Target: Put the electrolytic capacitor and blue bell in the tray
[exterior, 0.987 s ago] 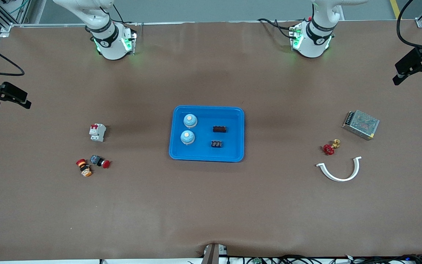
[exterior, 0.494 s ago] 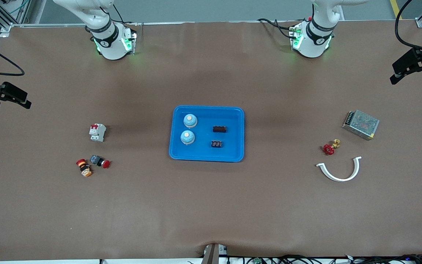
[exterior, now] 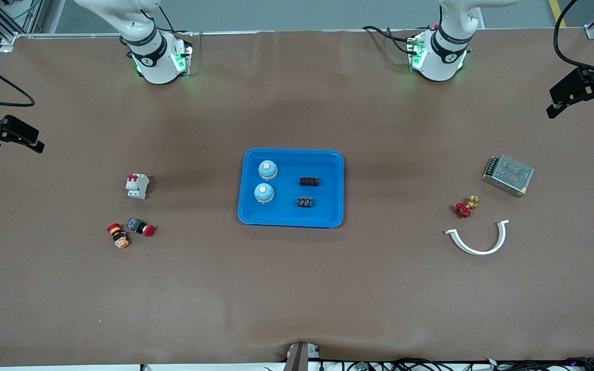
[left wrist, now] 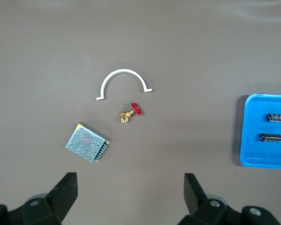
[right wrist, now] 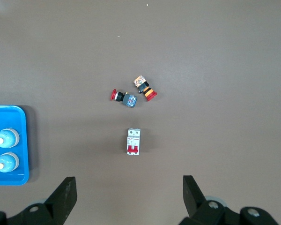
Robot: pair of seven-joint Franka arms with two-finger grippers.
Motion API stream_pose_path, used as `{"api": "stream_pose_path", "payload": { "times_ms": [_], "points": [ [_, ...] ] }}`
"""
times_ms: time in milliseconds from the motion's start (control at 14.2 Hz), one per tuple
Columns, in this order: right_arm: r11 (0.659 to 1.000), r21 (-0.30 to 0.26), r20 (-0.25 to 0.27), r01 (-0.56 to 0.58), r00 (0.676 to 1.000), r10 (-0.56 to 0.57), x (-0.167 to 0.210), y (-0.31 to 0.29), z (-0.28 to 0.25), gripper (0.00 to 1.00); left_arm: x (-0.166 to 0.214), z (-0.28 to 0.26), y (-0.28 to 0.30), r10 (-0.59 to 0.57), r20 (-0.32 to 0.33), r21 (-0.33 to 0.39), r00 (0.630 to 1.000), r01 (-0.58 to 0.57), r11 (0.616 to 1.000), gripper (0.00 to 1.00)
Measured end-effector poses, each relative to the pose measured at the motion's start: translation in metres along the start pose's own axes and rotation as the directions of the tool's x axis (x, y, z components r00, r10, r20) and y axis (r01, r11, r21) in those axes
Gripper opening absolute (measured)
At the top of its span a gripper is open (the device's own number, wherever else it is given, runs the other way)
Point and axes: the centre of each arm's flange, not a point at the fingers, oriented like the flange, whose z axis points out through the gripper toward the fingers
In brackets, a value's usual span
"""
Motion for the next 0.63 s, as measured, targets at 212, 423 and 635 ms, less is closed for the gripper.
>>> {"api": "stream_pose_path", "payload": {
  "times_ms": [212, 423, 635],
  "points": [
    [1.0, 0.0, 0.0, 0.0, 1.0, 0.0, 0.0, 0.0, 0.0001, 1.0, 0.0, -0.0005, 0.0012, 0.002, -0.001, 0.0, 1.0, -0.002, 1.0, 1.0],
    [1.0, 0.0, 0.0, 0.0, 1.0, 0.0, 0.0001, -0.0001, 0.0002, 1.0, 0.0, -0.0056, 0.0013, 0.002, -0.012, -0.001, 1.0, -0.002, 1.0, 1.0],
    [1.0, 0.0, 0.001, 0.006, 1.0, -0.006, 0.0002, -0.003, 0.0003, 1.0, 0.0, -0.007, 0.0015, 0.003, -0.015, -0.001, 1.0, -0.003, 1.0, 1.0]
  ]
}}
